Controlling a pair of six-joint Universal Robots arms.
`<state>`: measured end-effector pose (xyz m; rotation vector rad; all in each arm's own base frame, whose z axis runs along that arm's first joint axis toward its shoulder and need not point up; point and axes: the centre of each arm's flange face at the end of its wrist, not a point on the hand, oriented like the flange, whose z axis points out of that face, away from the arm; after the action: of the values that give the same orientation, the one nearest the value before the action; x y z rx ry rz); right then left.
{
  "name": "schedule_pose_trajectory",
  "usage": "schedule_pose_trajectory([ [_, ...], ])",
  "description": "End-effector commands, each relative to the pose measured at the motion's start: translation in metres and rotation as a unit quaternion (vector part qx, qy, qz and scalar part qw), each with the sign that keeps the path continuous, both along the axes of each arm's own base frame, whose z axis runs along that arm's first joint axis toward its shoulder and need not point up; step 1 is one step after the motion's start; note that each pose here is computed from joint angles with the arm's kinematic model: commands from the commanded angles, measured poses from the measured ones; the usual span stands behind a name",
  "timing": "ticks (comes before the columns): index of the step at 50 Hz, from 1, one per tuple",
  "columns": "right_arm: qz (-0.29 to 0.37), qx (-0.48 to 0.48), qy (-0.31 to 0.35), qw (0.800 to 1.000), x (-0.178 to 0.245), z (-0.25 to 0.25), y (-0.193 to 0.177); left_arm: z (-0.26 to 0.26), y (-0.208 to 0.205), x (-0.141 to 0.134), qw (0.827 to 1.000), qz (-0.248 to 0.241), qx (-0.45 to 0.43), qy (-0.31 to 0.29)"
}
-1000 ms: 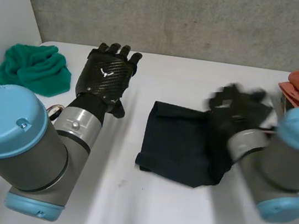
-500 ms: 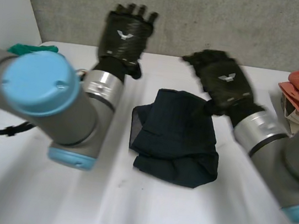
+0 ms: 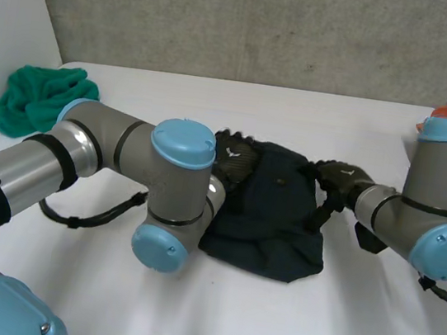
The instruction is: Fold the laundry.
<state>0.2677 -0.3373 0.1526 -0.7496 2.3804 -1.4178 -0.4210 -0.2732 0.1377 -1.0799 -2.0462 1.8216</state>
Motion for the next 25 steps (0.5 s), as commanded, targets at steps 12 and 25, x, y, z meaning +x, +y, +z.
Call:
schedule_pose_trajectory([
  [12, 0.015, -0.087, 0.068, 0.994, 0.004, 0.036, 0.009, 0.056, 0.039, 0.017, 0.998, -0.009, 0.027, -0.052],
  [25, 0.055, -0.196, 0.112, 0.973, 0.006, 0.038, 0.109, 0.167, 0.051, 0.046, 0.994, -0.054, -0.046, 0.086],
])
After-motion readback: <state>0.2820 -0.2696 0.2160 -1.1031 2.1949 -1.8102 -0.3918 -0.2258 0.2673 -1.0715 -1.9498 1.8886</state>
